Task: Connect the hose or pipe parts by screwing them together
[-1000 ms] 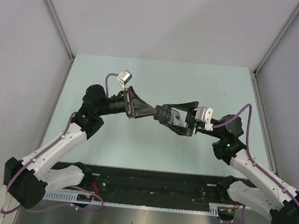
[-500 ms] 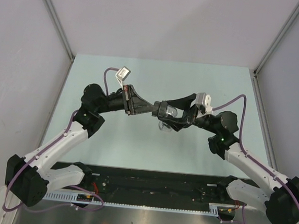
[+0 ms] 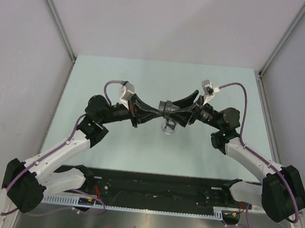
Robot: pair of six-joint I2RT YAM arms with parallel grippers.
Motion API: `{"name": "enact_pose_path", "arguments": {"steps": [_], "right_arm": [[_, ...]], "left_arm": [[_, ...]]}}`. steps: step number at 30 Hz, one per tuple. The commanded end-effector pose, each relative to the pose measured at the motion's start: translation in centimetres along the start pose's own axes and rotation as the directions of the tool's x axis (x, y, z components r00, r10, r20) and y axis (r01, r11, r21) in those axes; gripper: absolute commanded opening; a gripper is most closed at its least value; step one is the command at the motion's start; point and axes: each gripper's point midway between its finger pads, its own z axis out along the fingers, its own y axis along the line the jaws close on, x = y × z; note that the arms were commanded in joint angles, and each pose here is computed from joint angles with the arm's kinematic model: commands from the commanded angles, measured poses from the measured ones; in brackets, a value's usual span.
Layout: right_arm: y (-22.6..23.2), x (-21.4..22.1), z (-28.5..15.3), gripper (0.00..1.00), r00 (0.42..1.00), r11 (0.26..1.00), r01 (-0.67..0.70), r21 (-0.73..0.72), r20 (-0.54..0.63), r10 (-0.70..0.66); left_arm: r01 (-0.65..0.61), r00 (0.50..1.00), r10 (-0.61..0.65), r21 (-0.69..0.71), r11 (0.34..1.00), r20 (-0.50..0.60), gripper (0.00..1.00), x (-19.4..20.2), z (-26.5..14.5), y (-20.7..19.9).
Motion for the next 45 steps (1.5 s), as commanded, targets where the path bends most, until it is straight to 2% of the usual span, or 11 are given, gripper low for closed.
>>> {"name": "enact_pose_path", "arguments": {"steps": [1,5,11,17,19,24,30,34,37,41,45], "right_arm": [[2.2,-4.6,0.6,0.00,0.992,0.995,-0.056,-0.085,0.107,0.065],[2.1,-4.0,0.7,0.00,0.983,0.981,-0.159,-0.114,0.075,0.168],[2.7,-4.0,0.7,0.00,0.967,0.960,-0.237,-0.149,0.064,0.248],[1.9,-3.4,0.6,0.00,0.953,0.943,-0.290,-0.162,0.042,0.300],[1.5,-3.1,0.5,0.00,0.957,0.948,-0.278,-0.157,0.034,0.287],[0.9,-3.6,0.2,0.00,0.977,0.972,-0.198,-0.122,0.055,0.206],[-0.2,-4.5,-0.9,0.00,0.994,0.996,-0.073,-0.059,0.071,0.077],[-0.5,-4.6,-1.1,0.00,0.988,0.989,0.148,-0.020,0.059,-0.146],[-0.7,-4.9,-1.5,0.00,0.962,0.963,0.271,0.011,0.044,-0.271],[-1.3,-4.2,-1.7,0.00,0.881,0.881,0.472,0.034,-0.008,-0.472],[0.5,-3.2,-1.1,0.00,0.741,0.741,0.672,-0.023,0.003,-0.672]], "left_arm": [[-0.358,0.933,0.356,-0.039,0.933,-0.056,0.00,2.2,-0.4,2.3],[-0.505,0.861,0.501,-0.037,0.862,-0.085,0.00,3.0,0.2,3.2],[-0.805,0.590,0.783,-0.059,0.591,-0.198,0.00,4.8,0.6,5.6],[-0.888,0.458,0.832,-0.112,0.447,-0.314,0.01,4.2,1.1,8.3],[-0.884,0.466,0.825,-0.142,0.445,-0.320,0.15,3.4,1.0,8.5],[-0.836,0.548,0.792,-0.193,0.513,-0.270,0.72,2.4,0.6,7.3],[-0.692,0.712,0.684,-0.327,0.644,-0.160,0.79,0.5,-1.9,5.1],[-0.409,0.898,0.440,-0.394,0.823,-0.014,0.79,-1.0,-3.8,3.8],[-0.217,0.970,0.241,-0.378,0.900,0.016,0.79,-1.8,-4.6,3.3],[0.082,0.996,-0.064,-0.332,0.940,0.067,0.75,-2.6,-5.3,3.3],[0.348,0.937,-0.342,-0.206,0.915,0.066,0.68,-3.8,-4.4,2.2]]}}
